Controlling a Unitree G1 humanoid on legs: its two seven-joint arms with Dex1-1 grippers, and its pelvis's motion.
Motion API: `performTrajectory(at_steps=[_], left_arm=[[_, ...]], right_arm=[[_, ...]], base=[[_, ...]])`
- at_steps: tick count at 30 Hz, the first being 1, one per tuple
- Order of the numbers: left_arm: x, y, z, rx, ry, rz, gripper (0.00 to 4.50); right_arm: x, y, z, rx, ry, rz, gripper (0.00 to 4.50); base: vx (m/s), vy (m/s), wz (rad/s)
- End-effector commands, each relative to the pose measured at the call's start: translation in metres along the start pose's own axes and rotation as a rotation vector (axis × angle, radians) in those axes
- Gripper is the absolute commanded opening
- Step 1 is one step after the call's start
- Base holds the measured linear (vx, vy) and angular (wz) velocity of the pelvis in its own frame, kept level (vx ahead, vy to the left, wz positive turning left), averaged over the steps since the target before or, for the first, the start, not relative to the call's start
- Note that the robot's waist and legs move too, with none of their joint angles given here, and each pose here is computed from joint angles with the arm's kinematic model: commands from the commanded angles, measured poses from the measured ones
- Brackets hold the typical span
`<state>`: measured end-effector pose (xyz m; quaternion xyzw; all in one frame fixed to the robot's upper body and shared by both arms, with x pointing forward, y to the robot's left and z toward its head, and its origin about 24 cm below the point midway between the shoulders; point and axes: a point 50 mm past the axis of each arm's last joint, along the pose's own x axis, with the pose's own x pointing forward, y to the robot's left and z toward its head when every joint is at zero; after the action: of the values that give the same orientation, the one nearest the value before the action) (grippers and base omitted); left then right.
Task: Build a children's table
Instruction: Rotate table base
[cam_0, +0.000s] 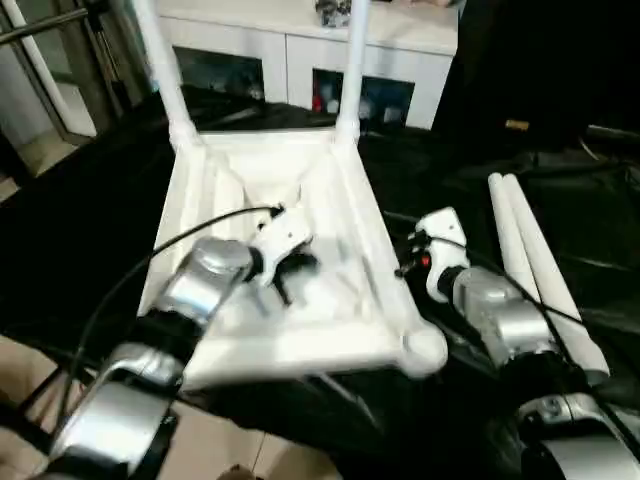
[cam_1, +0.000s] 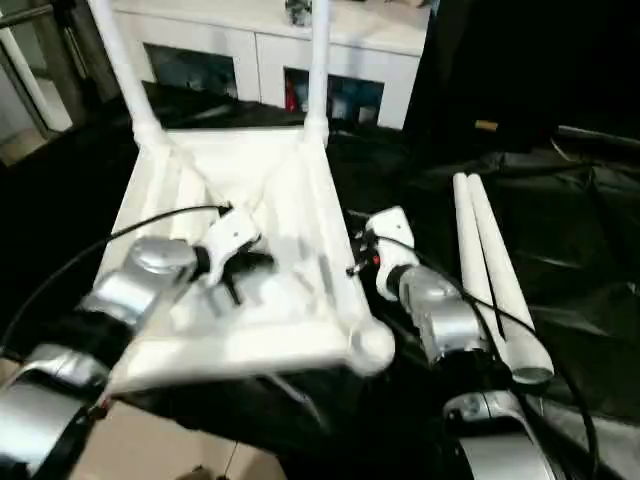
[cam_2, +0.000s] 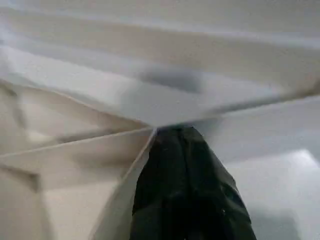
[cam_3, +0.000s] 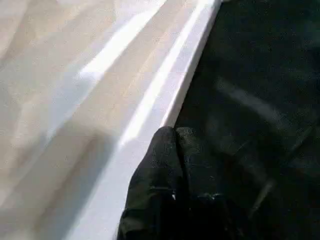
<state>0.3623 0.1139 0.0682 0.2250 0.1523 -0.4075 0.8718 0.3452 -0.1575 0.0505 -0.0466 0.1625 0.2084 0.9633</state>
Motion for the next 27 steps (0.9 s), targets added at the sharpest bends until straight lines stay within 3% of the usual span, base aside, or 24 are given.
performTrajectory(at_steps=[1,7,13,14,16,18,20,22,27], left_arm=[[-0.002,0.007,0.014,0.006,-0.075,0.027,0.0],[-0.01,0.008,0.025,-0.031,-0.209,0.023,0.0],[-0.029,0.014,0.027,-0.084,-0.271,0.066,0.0],[-0.034,0.013,0.027,-0.096,-0.278,0.061,0.33],[-0.044,0.012,0.027,-0.116,-0.282,0.04,0.41],[-0.061,-0.001,0.023,-0.107,-0.262,-0.047,0.43],[-0.068,-0.011,0.018,-0.09,-0.241,-0.101,0.78],[-0.073,-0.019,0.014,-0.085,-0.223,-0.133,0.83],[-0.081,-0.03,0.015,-0.106,-0.206,-0.145,1.23]], right_arm=[[-0.004,-0.012,0.006,0.01,-0.007,-0.079,0.05],[-0.013,-0.029,0.012,0.065,0.005,-0.193,0.05],[-0.02,-0.025,0.018,0.074,0.045,-0.212,0.05],[-0.022,-0.024,0.02,0.087,0.041,-0.203,0.33],[-0.026,-0.022,0.025,0.12,0.027,-0.188,0.41],[-0.035,-0.023,0.027,0.133,0.061,-0.218,0.53],[-0.041,-0.025,0.025,0.14,0.112,-0.258,0.84],[-0.048,-0.03,0.022,0.129,0.175,-0.313,0.97],[-0.063,-0.043,0.023,0.134,0.252,-0.422,1.39]], base=[[0.0,0.0,0.0],[0.0,0.0,0.0],[0.0,0.0,0.0],[0.0,0.0,0.0],[0.0,0.0,0.0],[0.0,0.0,0.0],[0.0,0.0,0.0],[0.0,0.0,0.0],[0.0,0.0,0.0]])
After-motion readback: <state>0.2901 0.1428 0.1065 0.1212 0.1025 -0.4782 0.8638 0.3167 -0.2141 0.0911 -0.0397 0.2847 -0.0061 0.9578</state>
